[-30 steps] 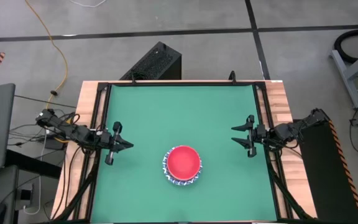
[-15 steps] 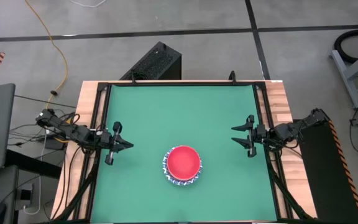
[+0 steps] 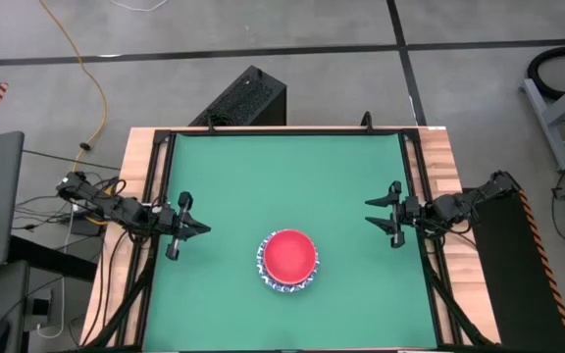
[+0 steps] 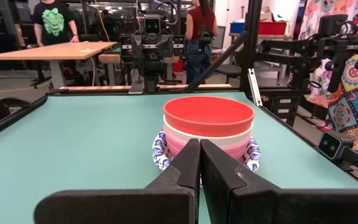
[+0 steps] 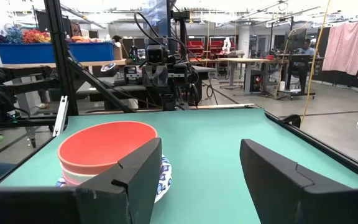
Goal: Nest bowls inside each other
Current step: Return to Home Position
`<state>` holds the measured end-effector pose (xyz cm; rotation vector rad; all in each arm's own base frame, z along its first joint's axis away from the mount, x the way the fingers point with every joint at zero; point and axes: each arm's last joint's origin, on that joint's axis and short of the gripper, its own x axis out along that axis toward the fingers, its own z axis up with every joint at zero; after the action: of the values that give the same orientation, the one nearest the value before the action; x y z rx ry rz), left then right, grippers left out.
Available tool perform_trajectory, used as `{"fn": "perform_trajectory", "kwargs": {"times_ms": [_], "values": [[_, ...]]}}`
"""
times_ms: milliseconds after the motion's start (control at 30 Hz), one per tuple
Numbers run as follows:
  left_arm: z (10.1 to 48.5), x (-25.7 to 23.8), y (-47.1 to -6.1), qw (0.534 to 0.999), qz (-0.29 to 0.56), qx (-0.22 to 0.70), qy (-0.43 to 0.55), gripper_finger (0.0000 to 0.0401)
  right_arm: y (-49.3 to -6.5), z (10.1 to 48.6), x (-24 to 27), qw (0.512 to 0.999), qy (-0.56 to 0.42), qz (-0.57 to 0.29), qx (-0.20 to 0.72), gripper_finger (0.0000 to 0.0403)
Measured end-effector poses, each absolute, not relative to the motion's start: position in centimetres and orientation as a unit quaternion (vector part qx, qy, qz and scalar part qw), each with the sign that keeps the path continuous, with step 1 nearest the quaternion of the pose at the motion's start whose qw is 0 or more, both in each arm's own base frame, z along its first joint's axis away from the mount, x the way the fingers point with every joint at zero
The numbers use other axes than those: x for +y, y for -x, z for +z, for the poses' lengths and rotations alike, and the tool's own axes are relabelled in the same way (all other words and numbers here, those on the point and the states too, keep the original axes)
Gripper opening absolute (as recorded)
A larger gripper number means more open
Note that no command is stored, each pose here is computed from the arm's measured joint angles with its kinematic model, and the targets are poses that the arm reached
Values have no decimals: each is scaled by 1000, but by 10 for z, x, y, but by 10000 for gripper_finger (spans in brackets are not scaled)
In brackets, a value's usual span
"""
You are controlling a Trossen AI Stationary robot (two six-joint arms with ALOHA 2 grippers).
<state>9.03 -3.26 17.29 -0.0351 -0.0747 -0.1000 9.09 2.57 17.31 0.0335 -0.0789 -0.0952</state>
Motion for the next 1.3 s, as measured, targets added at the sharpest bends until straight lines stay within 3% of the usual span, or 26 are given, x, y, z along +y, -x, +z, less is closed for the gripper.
{"fn": "perform_trajectory", "kwargs": {"times_ms": [1300], "values": [[169,-35,-93,998,-54,-12,7,0,-91,173,26,998,-17,-47,-39,239]]}}
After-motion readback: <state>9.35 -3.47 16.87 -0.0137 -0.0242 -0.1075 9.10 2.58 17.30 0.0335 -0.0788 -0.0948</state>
